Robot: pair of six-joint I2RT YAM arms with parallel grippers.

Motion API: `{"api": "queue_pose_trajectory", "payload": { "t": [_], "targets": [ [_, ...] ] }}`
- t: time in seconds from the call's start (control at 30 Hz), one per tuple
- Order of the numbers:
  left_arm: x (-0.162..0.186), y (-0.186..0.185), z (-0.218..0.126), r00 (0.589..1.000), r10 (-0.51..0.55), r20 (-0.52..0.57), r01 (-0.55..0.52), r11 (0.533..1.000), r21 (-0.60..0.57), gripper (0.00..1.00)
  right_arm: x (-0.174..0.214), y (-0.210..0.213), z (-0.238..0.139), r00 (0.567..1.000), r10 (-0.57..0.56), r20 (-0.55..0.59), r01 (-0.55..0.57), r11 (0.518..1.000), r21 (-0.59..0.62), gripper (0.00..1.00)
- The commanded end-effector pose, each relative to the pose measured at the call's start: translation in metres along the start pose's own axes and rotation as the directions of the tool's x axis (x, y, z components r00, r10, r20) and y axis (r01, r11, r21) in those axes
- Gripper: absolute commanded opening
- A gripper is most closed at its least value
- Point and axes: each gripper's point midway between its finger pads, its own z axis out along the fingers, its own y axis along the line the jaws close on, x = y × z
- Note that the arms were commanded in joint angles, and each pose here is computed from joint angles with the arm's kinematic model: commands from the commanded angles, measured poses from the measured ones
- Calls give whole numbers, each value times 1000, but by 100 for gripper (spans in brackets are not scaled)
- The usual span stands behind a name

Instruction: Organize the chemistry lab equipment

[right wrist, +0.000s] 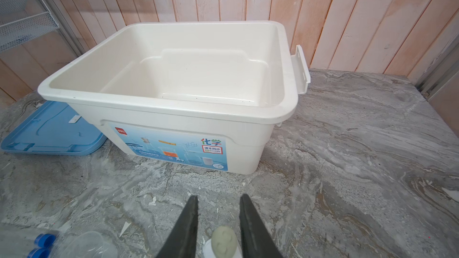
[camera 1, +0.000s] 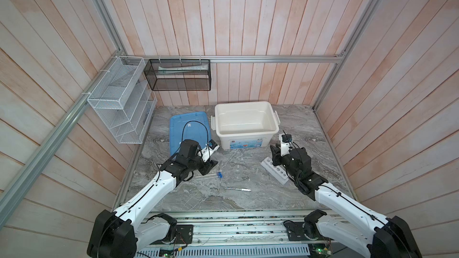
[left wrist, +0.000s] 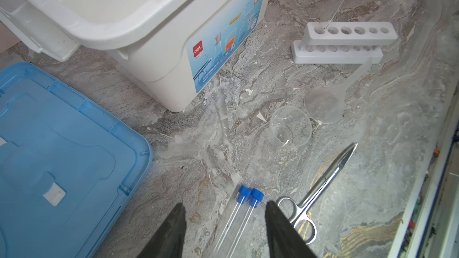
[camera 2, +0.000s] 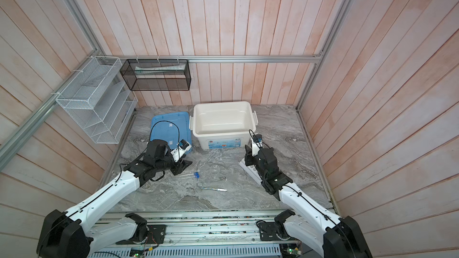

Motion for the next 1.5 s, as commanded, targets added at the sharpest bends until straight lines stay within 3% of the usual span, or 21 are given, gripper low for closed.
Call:
{"api": "queue_pose_trajectory", "payload": {
  "t": [0.0,0.3,0.67,1.47],
  "targets": [
    [10,-9,-6,997,51,-55,-50,999,14,55,-22,1,-10,999,-20,44,19,1000,3,32],
    [54,-8,10,961,121,-247,-125,992,0,55,-58,5,-28,998,-27,60,29,999,-30,32],
    [86,11,29,904,160,-396,-191,981,-40,51,-58,-3,-44,997,-9,80,11,999,-33,32],
    [100,19,52,870,187,-456,-229,973,-37,49,-47,-1,-36,998,11,67,-7,998,-57,32]
  ]
}}
